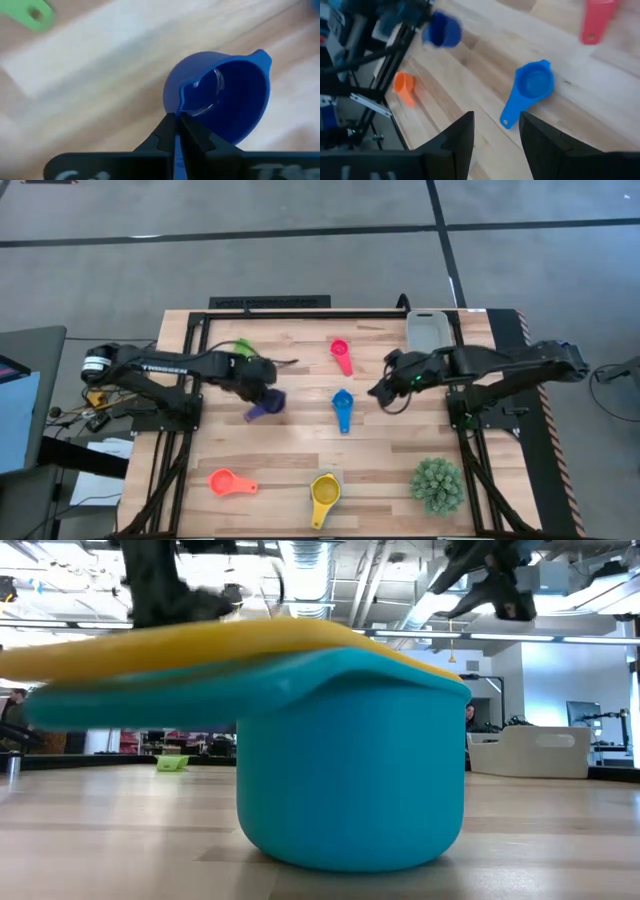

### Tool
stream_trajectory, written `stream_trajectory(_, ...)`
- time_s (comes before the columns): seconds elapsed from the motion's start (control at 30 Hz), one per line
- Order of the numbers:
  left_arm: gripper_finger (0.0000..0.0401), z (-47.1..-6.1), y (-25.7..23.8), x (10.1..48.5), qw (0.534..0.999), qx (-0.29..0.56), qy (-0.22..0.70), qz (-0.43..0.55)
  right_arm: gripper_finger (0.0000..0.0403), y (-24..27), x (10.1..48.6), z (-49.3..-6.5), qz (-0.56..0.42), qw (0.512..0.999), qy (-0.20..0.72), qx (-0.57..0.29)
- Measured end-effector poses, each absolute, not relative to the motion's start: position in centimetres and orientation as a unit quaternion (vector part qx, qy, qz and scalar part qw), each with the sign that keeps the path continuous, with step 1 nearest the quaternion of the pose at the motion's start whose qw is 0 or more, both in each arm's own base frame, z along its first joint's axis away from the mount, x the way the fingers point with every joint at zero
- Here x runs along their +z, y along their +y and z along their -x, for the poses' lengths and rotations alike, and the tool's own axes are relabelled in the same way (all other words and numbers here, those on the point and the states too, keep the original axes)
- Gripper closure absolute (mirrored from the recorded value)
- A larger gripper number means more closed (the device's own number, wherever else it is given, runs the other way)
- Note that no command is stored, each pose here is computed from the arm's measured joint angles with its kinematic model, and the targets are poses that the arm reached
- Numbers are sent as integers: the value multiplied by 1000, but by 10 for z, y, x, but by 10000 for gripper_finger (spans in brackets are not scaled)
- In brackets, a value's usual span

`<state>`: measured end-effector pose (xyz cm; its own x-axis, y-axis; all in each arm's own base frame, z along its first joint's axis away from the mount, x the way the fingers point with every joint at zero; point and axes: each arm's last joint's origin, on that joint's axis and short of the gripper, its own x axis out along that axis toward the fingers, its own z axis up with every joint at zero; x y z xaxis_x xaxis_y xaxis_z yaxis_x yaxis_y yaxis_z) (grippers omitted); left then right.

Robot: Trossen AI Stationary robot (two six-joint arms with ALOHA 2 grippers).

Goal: Nest measuring cups in basket
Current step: Stack the dark blue measuring cup on top of the yellow of measuring cup

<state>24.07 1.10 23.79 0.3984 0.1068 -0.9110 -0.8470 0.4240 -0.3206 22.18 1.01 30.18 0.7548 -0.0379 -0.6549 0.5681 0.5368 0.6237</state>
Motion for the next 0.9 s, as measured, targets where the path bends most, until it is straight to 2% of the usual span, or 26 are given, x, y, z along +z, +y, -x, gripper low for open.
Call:
stream_trajectory(0.17, 401, -257, -48, 269, 715, 337, 316, 525, 235, 3, 315, -193, -453, 821, 288, -195)
stream_trajectory(0.27, 401, -266, -82, 278, 701, 341, 276, 562, 242, 2, 317, -183, -451, 819, 292, -200)
stream_trajectory(0.6, 401, -334, -169, 282, 658, 350, 290, 601, 257, 4, 312, -176, -428, 815, 332, -206)
stream_trajectory(0.77, 401, -351, -196, 293, 623, 360, 286, 633, 258, 8, 310, -175, -420, 812, 350, -204)
stream_trajectory(0.9, 401, -361, -217, 282, 599, 350, 307, 652, 257, 11, 309, -174, -414, 812, 359, -200)
